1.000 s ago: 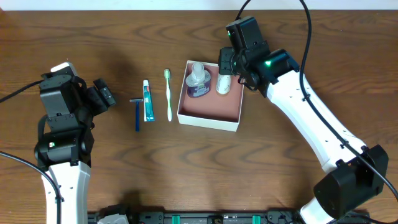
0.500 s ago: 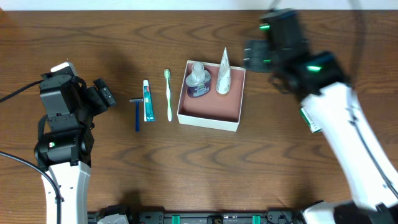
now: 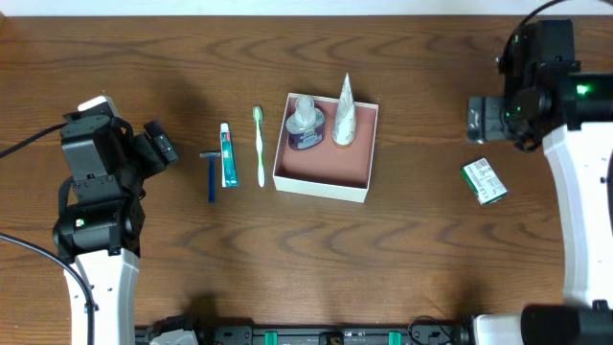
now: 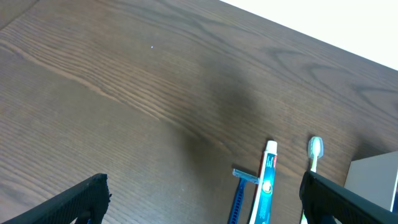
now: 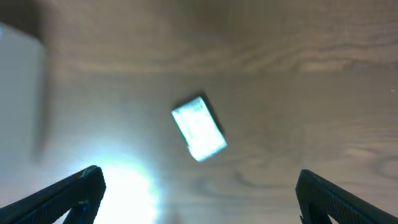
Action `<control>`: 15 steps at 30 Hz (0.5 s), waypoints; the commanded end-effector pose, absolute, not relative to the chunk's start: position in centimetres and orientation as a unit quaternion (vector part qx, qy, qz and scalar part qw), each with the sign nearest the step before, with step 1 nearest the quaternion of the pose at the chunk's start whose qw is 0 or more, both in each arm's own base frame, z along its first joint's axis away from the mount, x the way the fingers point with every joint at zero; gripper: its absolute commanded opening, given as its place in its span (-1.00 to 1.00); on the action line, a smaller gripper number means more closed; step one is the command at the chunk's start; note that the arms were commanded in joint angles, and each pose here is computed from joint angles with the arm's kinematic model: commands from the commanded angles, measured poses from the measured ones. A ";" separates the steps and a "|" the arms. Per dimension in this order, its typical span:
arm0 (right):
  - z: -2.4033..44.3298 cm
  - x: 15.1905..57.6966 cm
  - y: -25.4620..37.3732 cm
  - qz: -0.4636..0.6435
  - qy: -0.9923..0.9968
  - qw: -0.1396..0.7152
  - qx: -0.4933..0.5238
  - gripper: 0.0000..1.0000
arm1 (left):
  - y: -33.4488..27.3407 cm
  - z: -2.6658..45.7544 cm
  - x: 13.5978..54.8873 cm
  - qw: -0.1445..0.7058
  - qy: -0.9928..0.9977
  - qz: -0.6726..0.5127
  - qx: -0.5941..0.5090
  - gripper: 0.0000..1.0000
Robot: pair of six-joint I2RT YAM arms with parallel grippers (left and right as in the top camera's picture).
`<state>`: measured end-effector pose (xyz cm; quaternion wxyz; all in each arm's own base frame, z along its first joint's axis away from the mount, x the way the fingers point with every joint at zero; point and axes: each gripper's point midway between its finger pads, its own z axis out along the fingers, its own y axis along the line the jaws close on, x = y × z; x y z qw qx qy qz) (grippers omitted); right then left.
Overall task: Pack container
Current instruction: 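Move right gripper to the green Dettol soap bar and grasp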
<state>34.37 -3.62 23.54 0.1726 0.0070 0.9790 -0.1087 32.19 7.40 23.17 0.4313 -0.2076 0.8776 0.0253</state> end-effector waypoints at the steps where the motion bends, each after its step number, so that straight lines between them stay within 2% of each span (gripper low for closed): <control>1: 21.3 34.8 -5.9 -0.129 0.982 0.132 -0.043 0.98 | 7.7 24.2 32.4 0.441 0.873 0.033 -0.203 0.96; 8: 15.7 36.7 -8.2 -0.075 0.994 0.083 -0.002 0.98 | 7.7 24.2 32.4 0.441 0.873 0.033 -0.203 0.96; 15: 10.2 36.6 -8.6 -0.084 0.996 -0.006 -0.041 0.88 | 7.7 24.2 32.4 0.441 0.873 0.033 -0.203 0.96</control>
